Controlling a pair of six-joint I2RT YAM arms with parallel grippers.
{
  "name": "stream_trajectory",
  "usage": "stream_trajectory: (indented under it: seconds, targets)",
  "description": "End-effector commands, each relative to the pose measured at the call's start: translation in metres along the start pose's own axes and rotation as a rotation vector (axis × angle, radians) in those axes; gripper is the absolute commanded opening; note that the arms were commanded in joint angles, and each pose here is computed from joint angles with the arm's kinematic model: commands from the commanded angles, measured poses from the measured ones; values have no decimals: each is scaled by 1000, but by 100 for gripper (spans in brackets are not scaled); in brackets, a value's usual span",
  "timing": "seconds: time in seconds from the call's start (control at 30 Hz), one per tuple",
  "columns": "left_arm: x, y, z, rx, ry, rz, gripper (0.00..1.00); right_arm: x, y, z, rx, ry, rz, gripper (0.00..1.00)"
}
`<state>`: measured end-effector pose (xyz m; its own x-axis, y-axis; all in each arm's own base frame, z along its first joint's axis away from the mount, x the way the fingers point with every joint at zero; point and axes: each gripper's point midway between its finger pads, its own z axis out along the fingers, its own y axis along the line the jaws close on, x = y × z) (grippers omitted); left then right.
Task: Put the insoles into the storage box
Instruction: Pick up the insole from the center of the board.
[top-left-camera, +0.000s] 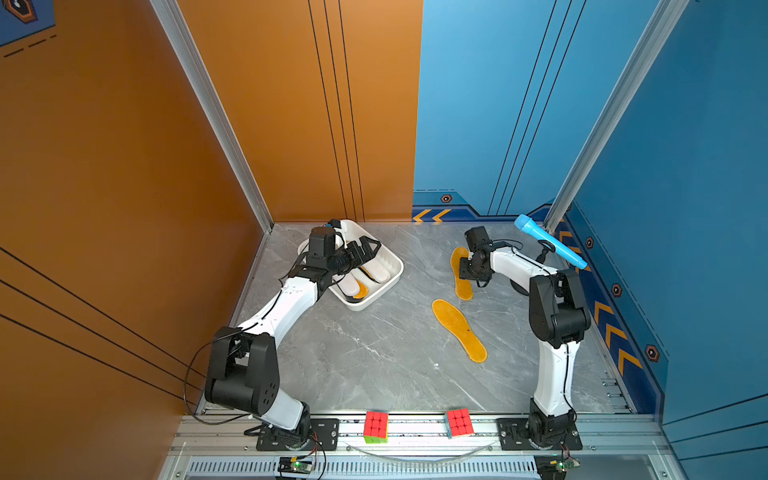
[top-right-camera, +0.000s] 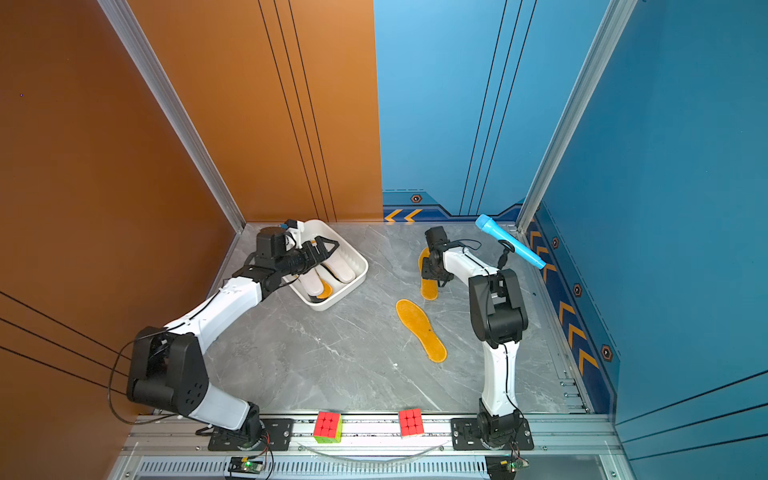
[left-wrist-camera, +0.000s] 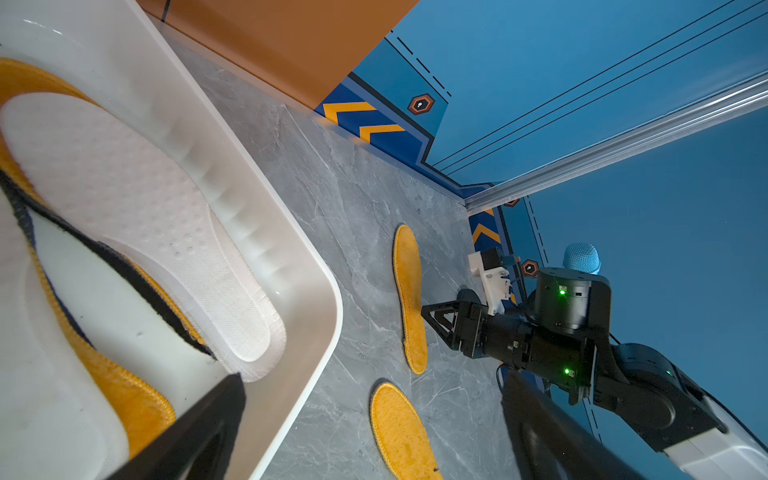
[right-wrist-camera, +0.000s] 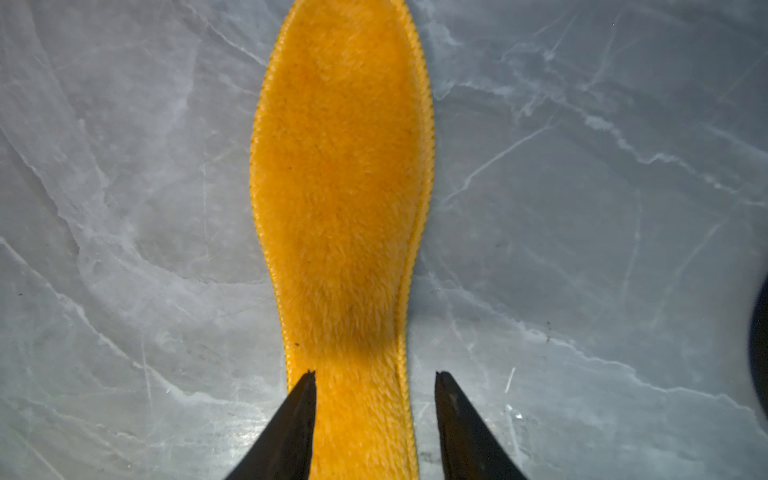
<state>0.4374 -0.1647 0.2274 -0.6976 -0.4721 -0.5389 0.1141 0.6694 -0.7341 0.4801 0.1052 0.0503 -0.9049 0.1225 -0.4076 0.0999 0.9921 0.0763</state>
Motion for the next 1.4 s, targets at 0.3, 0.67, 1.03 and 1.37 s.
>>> stream_trajectory:
  seconds: [0.3,0.67,1.03,1.37]
  targets:
    - [5,8,0,-40,-6,-12,98,17,-2,32,19,97,34,44]
    - [7,6,-1,-37,-3,-9,98,35,2,40,10,114,26,7]
    - [33,-12,20,-14,-16,43,98,-16,54,-43,-326,-197,-56,0]
    - [65,-61,60,143,-44,95,98,-20,140,-130,-532,-312,-205,0]
